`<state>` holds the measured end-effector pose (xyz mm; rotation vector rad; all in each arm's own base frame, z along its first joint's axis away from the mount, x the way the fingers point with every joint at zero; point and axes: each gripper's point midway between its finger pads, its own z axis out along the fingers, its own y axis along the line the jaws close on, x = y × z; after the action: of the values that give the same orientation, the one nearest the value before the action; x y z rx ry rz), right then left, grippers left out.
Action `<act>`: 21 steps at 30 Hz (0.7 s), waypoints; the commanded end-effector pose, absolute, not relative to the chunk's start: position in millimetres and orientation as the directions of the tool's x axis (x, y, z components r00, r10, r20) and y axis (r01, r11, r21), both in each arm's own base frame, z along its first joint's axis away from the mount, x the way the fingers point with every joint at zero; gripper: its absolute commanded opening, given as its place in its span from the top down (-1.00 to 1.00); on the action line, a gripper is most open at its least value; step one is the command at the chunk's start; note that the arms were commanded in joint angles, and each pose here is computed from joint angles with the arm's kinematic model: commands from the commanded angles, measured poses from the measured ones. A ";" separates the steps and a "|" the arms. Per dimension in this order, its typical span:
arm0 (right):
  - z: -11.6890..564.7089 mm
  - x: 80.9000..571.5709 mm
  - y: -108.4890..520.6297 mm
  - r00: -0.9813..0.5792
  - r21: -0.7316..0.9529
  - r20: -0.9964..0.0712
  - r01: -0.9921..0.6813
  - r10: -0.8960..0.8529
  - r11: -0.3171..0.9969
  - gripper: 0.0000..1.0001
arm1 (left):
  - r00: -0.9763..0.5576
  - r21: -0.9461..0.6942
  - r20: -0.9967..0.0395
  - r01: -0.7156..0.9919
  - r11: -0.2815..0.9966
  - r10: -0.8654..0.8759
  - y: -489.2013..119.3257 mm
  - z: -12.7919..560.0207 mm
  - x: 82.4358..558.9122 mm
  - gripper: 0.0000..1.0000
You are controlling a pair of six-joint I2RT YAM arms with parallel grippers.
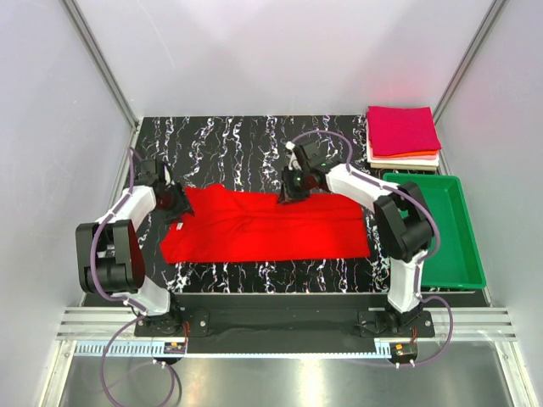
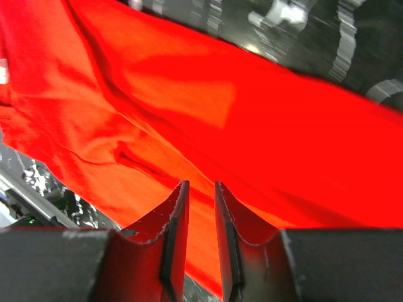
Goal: Fold and stack the t-shirts
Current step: Fold the tshirt
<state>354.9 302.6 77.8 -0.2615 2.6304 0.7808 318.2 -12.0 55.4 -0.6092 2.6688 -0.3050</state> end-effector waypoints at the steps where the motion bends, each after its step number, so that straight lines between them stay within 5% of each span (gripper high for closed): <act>1: 95.0 367.6 340.9 -0.873 0.520 -0.476 -0.376 -0.105 0.767 0.40 | -0.821 -0.308 -0.346 -0.359 0.881 -0.455 -13.0 58.8 321.1 -0.03; 16: 88.3 368.0 424.8 -0.826 0.561 -0.515 -0.528 -0.231 0.637 0.31 | -0.812 -0.299 -0.328 -0.396 0.868 -0.483 -10.4 41.2 332.4 -0.03; 21: 90.8 372.3 444.0 -0.805 0.571 -0.538 -0.566 -0.249 0.595 0.24 | -0.815 -0.353 -0.331 -0.360 0.864 -0.475 -19.0 44.0 340.4 0.11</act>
<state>369.7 422.6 70.4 -0.5659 2.5160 0.9948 322.7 -13.9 36.2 -0.6428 2.6833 -0.3201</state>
